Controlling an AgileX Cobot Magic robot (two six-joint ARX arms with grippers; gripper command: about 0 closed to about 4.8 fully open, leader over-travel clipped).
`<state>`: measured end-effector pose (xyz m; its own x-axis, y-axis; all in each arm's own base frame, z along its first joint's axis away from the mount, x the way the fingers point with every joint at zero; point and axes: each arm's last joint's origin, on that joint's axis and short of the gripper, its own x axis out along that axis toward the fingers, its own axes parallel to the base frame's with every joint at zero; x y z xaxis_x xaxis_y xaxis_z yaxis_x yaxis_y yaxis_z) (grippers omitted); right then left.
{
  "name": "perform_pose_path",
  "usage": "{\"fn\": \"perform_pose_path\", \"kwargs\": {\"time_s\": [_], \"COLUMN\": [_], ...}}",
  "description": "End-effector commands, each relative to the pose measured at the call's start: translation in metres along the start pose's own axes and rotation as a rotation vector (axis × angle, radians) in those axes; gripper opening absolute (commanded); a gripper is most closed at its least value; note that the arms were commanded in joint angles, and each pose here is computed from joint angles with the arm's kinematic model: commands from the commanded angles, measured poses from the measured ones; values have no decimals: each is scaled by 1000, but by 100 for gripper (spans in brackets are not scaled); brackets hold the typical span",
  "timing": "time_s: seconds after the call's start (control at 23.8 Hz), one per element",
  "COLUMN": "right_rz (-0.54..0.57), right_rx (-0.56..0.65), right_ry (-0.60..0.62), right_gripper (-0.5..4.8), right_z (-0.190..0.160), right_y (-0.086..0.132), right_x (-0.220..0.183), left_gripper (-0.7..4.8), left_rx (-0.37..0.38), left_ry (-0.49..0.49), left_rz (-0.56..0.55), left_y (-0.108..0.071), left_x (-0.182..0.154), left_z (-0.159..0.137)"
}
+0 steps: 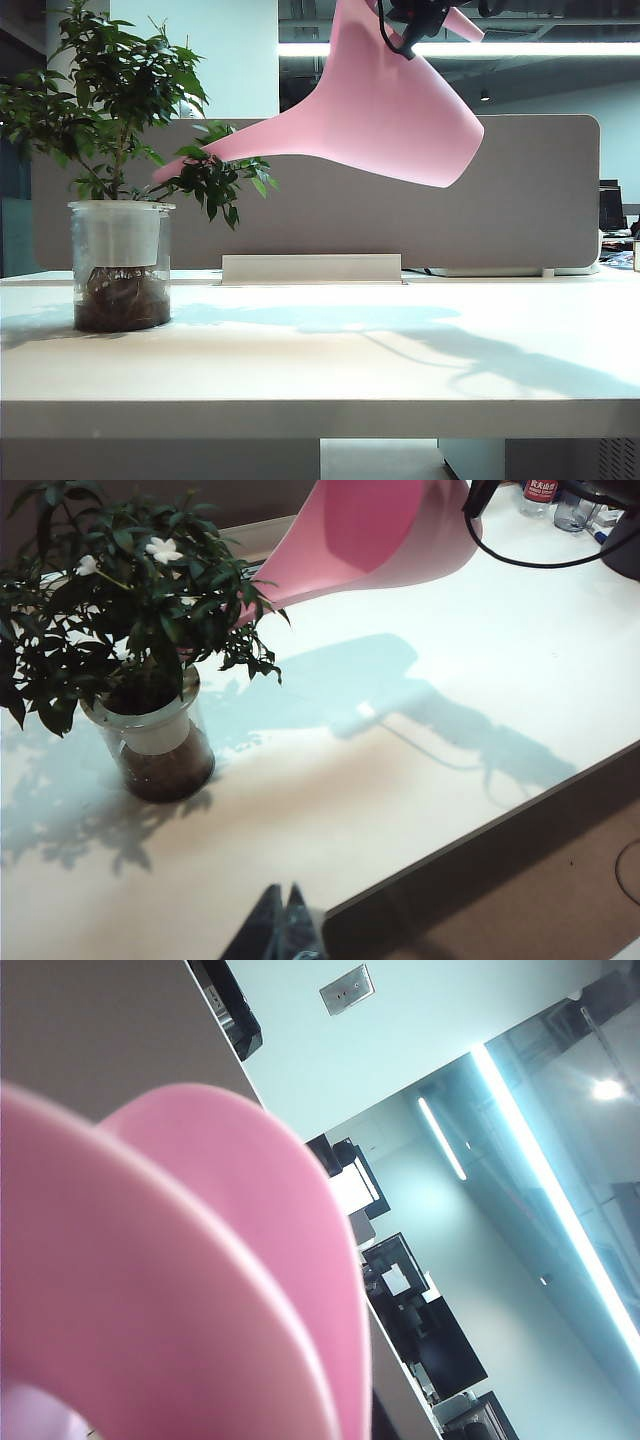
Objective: Pick up the watering can from the table, water the potted plant, and put the can back.
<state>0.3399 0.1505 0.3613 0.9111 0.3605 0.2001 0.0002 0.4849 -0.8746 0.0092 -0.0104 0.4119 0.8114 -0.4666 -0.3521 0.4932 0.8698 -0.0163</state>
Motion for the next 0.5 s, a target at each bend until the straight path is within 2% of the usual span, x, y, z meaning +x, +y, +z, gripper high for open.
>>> {"fn": "perform_pose_path", "kwargs": {"time_s": [0.04,0.25,0.5], "right_rz": [-99,-114,-74], "right_rx": [5,11,62], "right_ry": [-52,-51,2], "right_gripper": [-6,-6,-6], "right_z": [10,14,10], "right_y": [-19,-26,-20], "right_x": [0,1,1], "left_gripper": [-5,-5,-5], "left_rx": [5,5,5], "left_ry": [-9,-10,-10], "left_rz": [-3,-3,-3], "left_y": [0,0,0], "left_x": [-1,-1,-1], "left_z": [1,1,1]}}
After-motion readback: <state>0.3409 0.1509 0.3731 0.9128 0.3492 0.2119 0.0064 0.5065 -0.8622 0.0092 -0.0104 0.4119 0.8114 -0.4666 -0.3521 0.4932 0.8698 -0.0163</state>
